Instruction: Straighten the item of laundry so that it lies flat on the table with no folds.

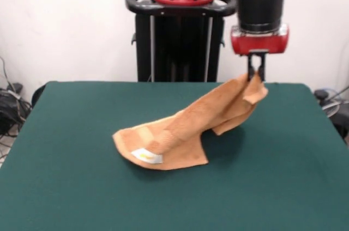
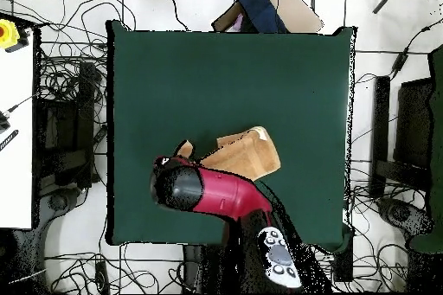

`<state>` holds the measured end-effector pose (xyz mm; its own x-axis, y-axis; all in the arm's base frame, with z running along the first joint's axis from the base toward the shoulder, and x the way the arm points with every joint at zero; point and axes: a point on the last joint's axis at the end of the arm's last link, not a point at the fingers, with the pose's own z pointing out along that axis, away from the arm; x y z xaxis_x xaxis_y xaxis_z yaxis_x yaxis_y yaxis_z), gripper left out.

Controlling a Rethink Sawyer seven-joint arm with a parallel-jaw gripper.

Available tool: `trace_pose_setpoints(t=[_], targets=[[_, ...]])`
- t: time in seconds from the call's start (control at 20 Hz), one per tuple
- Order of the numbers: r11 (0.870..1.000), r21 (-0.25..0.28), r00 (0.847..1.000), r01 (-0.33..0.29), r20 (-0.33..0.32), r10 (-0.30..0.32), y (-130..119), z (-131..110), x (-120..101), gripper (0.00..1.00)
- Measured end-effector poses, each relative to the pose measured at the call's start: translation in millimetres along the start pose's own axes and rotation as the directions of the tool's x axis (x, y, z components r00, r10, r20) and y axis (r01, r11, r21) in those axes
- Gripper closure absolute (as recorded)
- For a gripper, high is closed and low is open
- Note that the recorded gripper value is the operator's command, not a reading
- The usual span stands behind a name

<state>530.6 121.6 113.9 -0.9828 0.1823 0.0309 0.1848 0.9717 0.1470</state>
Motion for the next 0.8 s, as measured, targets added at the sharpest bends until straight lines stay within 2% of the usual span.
trace_pose_setpoints(t=[0.1, 0.15, 0.4, 0.65, 0.8], targets=[[1.000, -0.004, 1.000, 0.003, 0.004, -0.003, 11, -4, 4, 1.00], [1.000, -0.008, 1.000, 0.015, 0.019, -0.015, 27, -11, 5, 0.00], [1.000, 0.002, 0.999, 0.023, 0.030, -0.023, 31, -16, 4, 0.00], [0.999, 0.048, 1.000, -0.010, -0.008, 0.010, 8, -33, -9, 0.00], [0.995, 0.093, 0.998, -0.032, -0.048, 0.036, -20, -54, -27, 0.00]])
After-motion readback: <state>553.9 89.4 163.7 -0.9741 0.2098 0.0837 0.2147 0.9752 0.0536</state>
